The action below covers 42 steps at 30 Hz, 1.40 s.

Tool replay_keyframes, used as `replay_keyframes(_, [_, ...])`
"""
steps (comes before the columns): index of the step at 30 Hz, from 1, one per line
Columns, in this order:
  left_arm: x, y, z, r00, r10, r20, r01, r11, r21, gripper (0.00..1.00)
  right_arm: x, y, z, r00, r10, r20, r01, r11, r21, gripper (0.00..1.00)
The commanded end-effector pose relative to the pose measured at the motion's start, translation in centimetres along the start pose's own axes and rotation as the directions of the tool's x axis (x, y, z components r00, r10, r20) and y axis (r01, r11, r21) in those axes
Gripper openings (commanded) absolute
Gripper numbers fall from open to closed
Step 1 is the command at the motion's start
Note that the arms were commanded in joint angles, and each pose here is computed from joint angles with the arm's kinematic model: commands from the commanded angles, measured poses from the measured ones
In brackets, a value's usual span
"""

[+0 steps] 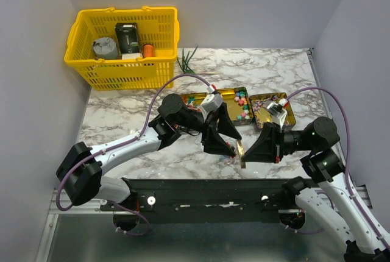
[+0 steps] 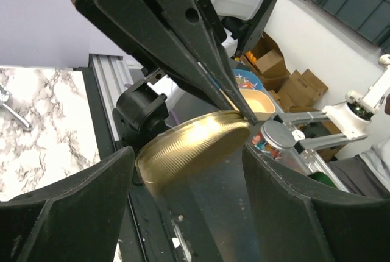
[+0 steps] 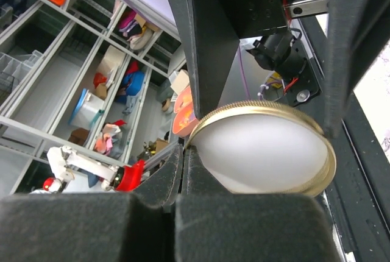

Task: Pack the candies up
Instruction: Pick up the bottle lid at the center of the board, then close the bottle lid on the packing bottle.

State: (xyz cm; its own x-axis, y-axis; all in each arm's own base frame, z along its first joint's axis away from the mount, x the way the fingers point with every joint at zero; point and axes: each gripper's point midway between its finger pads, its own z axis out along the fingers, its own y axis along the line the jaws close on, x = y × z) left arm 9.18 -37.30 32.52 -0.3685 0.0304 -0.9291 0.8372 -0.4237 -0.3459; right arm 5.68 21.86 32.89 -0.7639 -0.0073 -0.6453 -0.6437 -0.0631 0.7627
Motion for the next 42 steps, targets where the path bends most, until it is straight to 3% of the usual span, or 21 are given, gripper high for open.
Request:
replay_keyframes(1, [0.6,-0.3,0.2,0.999,0.027,-0.047,-0.026,0.999,0.027,0.89,0.3,1.0,-0.1,0.999,-0.041,-0.015,0.04,0.998,-0.042,0.01])
replay_keyframes(4, [0.6,-0.4,0.1,0.997,0.053,-0.052,-0.053,0.999,0.009,0.97,0.6,1.0,-0.2,0.999,-0.035,-0.017,0.034,0.999,-0.042,0.01])
replay_keyframes(9, [0.7,-1.5,0.1,0.996,0.062,-0.058,-0.059,0.997,0.042,0.91,0.8,0.2,-0.1,1.0,-0.017,-0.017,0.016,0.999,-0.031,0.01])
replay_keyframes(21, [2.2,-1.8,0.4,0.998,0.022,-0.066,-0.019,0.998,0.054,0.33,0.4,-1.1,0.2,1.0,-0.012,-0.006,0.012,1.0,-0.014,0.01])
replay_keyframes(22, [2.2,-1.7,0.4,0.998,0.018,-0.063,-0.015,0.999,0.046,0.25,0.3,-1.2,0.3,1.0,-0.012,-0.001,0.012,1.0,-0.01,0.03])
replay_keyframes(25, [2.6,-1.5,0.3,0.998,0.003,-0.064,-0.001,1.0,0.031,0.16,0.2,-2.4,0.4,0.999,0.025,0.021,-0.025,0.999,0.022,0.09])
replay_keyframes(29, [2.8,-0.8,0.2,0.999,-0.033,-0.041,0.032,0.999,-0.022,0.08,0.3,-4.3,0.7,0.996,0.081,0.042,-0.084,0.995,0.062,0.15])
replay_keyframes(32, [3.0,-0.4,0.1,0.998,-0.057,-0.028,0.056,0.997,-0.06,0.06,0.4,-5.8,0.8,0.992,0.107,0.066,-0.113,0.989,0.097,0.39])
replay_keyframes(33, [3.2,0.2,0.0,0.997,-0.078,-0.025,0.075,0.993,-0.095,0.05,0.3,-6.1,0.7,0.992,0.097,0.077,-0.106,0.988,0.11,0.53])
replay_keyframes(35, [3.3,0.7,-0.1,0.995,-0.099,-0.02,0.095,0.987,-0.131,0.05,-0.2,-7.3,0.6,0.99,0.073,0.117,-0.092,0.981,0.168,0.61])
replay_keyframes(39, [4.2,2.3,-0.6,0.985,-0.175,0.004,0.171,0.955,-0.241,0.05,-0.7,-10.2,-0.3,0.981,0.051,0.187,-0.112,0.935,0.337,0.67])
replay_keyframes(42, [5.1,4.4,-1.4,0.965,-0.256,0.048,0.255,0.893,-0.371,0.06,-0.7,-12.7,-1.4,0.972,0.037,0.232,-0.144,0.874,0.464,0.68])
